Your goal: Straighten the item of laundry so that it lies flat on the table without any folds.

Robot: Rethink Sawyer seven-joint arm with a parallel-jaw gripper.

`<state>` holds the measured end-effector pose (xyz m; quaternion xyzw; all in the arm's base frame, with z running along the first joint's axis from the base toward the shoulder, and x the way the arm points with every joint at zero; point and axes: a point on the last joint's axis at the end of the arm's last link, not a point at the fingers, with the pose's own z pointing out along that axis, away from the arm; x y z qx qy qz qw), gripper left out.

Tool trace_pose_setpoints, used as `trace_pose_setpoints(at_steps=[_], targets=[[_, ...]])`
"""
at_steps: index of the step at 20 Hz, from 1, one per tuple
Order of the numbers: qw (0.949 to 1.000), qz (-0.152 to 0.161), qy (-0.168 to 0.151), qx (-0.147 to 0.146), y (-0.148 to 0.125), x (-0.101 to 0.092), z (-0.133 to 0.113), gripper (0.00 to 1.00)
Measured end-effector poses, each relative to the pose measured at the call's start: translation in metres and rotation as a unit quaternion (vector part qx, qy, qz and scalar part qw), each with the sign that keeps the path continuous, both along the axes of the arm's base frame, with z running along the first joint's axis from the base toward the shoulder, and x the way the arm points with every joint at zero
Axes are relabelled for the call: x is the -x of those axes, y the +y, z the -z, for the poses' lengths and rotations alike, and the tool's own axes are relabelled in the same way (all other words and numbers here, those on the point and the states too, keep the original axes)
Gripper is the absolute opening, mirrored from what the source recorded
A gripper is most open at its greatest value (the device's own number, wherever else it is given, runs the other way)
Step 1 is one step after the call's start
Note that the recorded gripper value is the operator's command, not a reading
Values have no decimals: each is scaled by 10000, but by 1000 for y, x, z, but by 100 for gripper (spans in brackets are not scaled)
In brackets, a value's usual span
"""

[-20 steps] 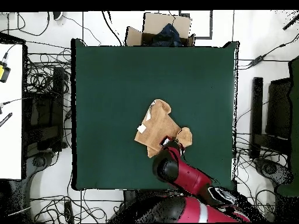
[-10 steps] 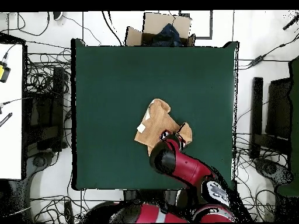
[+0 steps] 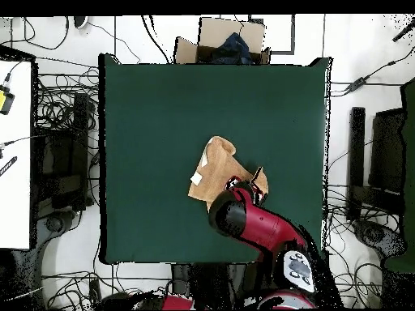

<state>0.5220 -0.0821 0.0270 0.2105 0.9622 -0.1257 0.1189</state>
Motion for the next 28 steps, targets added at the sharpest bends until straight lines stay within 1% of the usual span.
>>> trace_pose_setpoints(at_steps=[3, 8, 14, 21, 22, 25, 28], targets=[[10000, -44, 59, 61, 3, -1, -8, 0], [9998, -111, 126, 118, 10, 1, -16, 0], [9994, -200, 216, 189, 23, 2, -33, 0], [9990, -240, 342, 180, 41, 3, -50, 0], [9988, -219, 400, 175, 46, 4, -56, 0], [9986, -202, 465, 166, 51, 6, -62, 0], [9978, -206, 620, 150, 62, 11, -72, 0]])
